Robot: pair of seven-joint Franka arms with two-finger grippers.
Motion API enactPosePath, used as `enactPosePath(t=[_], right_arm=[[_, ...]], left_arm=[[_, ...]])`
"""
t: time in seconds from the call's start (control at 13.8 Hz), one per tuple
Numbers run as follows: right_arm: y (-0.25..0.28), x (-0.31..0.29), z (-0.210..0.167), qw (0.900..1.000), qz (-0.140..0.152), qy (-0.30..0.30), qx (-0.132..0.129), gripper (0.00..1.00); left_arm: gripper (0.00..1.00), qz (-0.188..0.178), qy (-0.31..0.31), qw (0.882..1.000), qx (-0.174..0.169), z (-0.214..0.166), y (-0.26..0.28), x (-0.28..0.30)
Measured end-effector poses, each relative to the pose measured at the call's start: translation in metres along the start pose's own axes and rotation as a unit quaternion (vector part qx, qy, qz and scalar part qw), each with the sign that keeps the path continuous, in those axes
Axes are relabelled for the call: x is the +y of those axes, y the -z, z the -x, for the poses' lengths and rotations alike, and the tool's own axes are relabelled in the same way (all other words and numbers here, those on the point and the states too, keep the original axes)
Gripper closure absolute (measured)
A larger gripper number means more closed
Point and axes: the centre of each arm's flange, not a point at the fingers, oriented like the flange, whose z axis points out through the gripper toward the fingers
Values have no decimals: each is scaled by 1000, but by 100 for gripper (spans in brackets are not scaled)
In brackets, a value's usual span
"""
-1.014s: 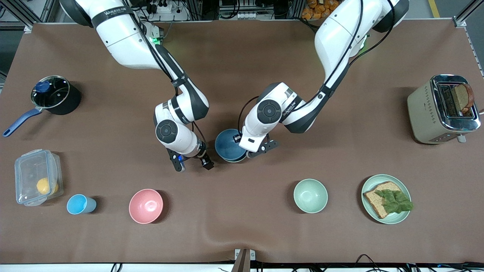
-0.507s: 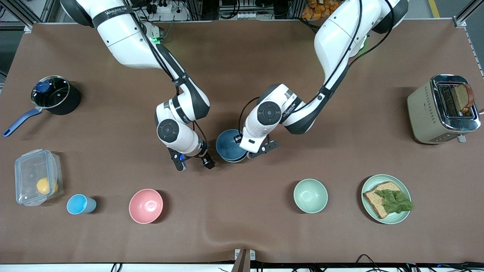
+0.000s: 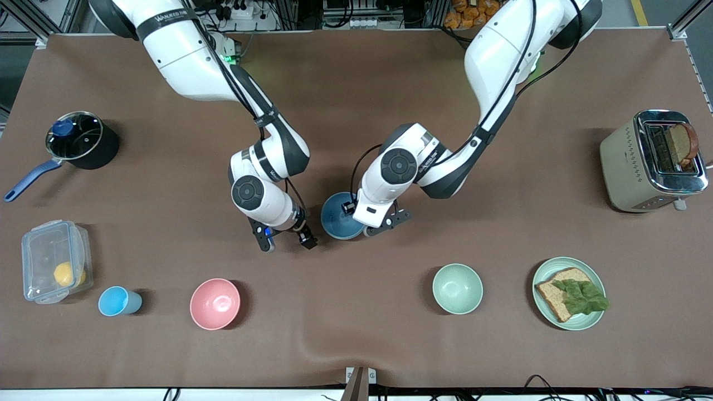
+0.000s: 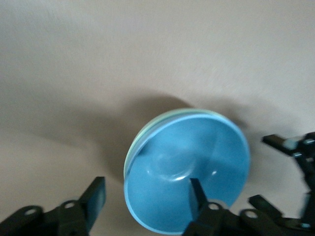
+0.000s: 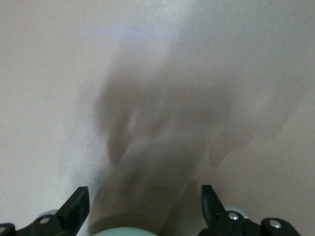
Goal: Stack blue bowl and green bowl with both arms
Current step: 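Open the left gripper to release the blue bowl inside the green bowl, then raise the left gripper away while the right gripper releases the green bowl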
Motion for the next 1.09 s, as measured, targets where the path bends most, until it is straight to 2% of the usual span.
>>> enactPosePath(t=[0.14, 0.29, 0.43, 0.58, 0.72, 0.94, 1.09], right_arm=[[0, 0, 3, 1000, -1, -13, -10, 0], [-4, 0, 9, 1000, -6, -21, -15, 0], [-12, 0, 17, 999, -11, -27, -14, 0], [-20, 1, 23, 999, -11, -27, -14, 0], [-21, 1, 24, 999, -11, -28, -13, 0], [-11, -7, 16, 1000, -19, -7, -8, 0], [6, -13, -9, 1000, -10, 27, -8, 0]], left_arm=[[1, -5, 9, 1000, 28, -26, 53, -9], [0, -32, 9, 997, 72, -54, 122, -31], [0, -83, -11, 991, 101, -66, 185, -59], [0, -122, -40, 986, 102, -77, 244, -95], [0, -138, -59, 984, 99, -95, 296, -134], [0, -126, -98, 984, 82, -127, 343, -186], [0, -126, -123, 982, 69, -140, 364, -216]])
